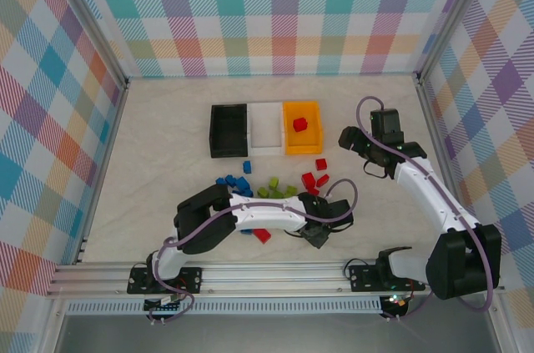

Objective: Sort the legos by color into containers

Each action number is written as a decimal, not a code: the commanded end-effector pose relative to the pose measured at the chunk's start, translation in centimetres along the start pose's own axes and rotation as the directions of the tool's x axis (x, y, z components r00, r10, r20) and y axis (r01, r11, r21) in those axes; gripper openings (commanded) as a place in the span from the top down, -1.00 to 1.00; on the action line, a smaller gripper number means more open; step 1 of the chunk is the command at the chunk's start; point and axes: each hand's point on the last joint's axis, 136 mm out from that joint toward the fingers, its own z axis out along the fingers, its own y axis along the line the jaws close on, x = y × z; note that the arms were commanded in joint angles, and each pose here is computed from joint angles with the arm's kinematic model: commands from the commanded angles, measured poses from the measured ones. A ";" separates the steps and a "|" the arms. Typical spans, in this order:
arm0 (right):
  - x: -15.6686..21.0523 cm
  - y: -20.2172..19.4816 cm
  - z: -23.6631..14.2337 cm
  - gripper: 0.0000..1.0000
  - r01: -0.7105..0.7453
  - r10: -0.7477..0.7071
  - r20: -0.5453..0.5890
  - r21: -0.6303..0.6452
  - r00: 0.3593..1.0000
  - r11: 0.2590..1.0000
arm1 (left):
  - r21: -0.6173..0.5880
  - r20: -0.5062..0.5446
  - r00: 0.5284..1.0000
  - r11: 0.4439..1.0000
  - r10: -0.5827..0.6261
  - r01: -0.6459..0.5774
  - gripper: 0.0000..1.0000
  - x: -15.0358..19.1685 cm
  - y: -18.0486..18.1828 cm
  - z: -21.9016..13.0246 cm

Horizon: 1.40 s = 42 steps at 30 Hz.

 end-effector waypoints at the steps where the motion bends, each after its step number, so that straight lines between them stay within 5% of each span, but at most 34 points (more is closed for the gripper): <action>1: -0.1 0.0 -0.2 -0.69 -0.024 0.025 0.012 -0.016 1.000 1.000 | 0.014 0.051 0.997 0.998 -0.060 0.059 0.23 -0.9 1.4 -1.8; 12: -0.2 -0.5 -0.5 -0.69 -0.045 0.045 0.025 -0.005 0.999 0.999 | 0.016 0.203 0.953 0.974 -0.225 0.226 0.30 -4.9 8.1 -7.0; 23: 0.3 -0.7 -0.4 -0.68 -0.055 0.055 0.019 -0.007 0.998 0.998 | 0.020 0.383 0.832 0.904 -0.402 0.428 0.30 -15.0 18.9 -11.1; 32: 0.7 -0.9 0.0 -0.68 -0.051 0.051 0.006 -0.004 0.999 0.999 | 0.018 0.408 0.800 0.880 -0.440 0.475 0.31 -22.8 21.8 -9.1; 42: 1.3 -0.9 0.4 -0.68 -0.048 0.048 -0.008 -0.013 0.999 0.999 | 0.024 0.367 0.774 0.837 -0.516 0.547 0.18 -24.3 23.8 -4.6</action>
